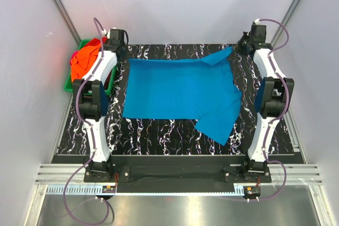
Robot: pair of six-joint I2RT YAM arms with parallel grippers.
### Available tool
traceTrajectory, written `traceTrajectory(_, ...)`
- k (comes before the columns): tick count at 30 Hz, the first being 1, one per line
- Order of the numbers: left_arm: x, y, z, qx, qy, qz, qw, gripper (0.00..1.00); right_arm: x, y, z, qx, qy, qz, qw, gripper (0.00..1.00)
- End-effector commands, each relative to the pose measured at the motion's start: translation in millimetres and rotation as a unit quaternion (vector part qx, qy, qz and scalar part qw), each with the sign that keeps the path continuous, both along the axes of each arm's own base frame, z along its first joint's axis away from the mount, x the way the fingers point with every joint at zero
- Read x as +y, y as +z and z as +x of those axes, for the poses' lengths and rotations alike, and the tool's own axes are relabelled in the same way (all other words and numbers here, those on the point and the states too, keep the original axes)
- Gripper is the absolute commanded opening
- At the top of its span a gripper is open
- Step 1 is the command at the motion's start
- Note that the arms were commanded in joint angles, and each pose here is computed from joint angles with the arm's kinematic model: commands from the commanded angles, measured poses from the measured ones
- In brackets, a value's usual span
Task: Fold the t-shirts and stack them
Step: Fold the tshirt
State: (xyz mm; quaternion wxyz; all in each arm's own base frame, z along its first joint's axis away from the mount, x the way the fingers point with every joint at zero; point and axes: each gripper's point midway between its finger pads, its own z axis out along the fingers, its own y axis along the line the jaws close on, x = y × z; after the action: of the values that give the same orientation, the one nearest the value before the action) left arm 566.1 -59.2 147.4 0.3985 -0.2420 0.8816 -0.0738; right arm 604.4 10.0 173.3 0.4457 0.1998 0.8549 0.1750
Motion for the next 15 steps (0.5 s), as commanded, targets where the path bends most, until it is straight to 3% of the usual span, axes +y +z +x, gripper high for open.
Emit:
traceTrajectory(1,7.0,18.9,-5.1,-0.012,-0.005,0.012,1.000,0.00,7.9,21.6,-20.9,0.003,0.013,0.016,1.000,0.00)
traceTrajectory(15,13.7,-38.4,-30.2,0.056,-0.036,0.017,0.998,0.00,3.8,-18.9,-76.0,0.085,-0.005,0.012,0.996,0.00)
